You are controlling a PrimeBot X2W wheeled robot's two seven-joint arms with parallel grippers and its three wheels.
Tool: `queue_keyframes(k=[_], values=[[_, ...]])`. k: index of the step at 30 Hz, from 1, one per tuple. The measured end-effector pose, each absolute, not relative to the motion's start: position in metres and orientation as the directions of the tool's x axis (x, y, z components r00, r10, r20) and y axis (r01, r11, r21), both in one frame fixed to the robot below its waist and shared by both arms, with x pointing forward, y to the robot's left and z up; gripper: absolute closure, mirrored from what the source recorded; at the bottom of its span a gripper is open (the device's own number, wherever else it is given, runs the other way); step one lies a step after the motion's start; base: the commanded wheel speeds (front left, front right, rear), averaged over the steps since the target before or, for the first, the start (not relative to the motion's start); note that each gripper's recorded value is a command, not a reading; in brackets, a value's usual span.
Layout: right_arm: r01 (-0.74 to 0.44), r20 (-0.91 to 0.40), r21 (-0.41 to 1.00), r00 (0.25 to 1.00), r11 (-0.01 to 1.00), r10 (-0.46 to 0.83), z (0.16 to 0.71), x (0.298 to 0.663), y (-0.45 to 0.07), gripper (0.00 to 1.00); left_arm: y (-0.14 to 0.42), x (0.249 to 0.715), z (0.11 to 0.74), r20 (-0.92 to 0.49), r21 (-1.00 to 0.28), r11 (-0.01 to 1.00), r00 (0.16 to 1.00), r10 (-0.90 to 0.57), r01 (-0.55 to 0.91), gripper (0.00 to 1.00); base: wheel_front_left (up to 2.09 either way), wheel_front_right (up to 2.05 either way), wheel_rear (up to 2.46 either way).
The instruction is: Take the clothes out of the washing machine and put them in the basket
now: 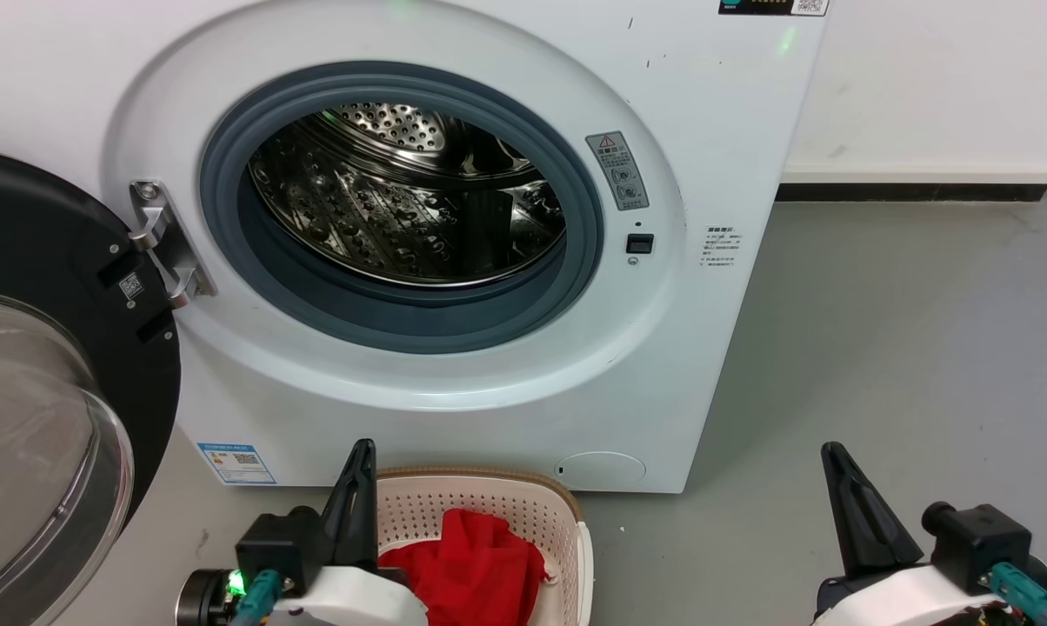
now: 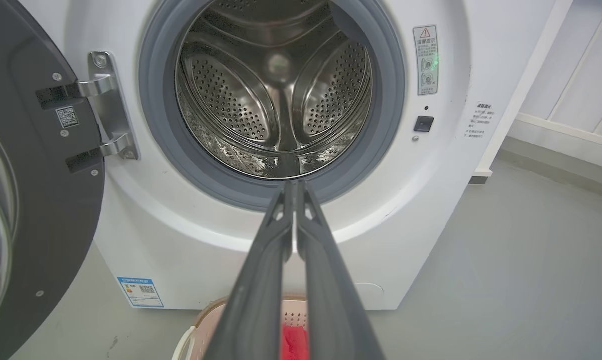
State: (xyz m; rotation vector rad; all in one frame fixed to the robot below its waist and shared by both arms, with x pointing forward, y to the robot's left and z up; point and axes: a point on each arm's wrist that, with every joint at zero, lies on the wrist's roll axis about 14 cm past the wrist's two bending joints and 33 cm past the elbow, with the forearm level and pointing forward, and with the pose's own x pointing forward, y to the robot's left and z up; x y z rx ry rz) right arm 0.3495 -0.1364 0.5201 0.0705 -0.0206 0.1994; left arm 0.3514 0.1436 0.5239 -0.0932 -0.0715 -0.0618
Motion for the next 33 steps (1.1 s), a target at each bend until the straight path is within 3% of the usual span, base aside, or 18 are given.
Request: queue_keyframes(k=[17, 33], values=[[-0.150, 0.013, 0.397, 0.987, 0.905, 0.158, 0.512, 0.355, -0.147, 1.00, 0.158, 0.356, 0.505, -0.022, -0.405, 0.914, 0.999, -0.030, 0.018, 1.00, 0.00, 0.00, 0.00], [-0.102, 0.008, 0.615, 0.992, 0.782, 0.124, 0.510, 0.363, -0.158, 1.00, 0.167, 0.363, 0.499, -0.060, -0.620, 0.785, 0.998, -0.025, -0.018, 1.00, 0.00, 0.00, 0.00]])
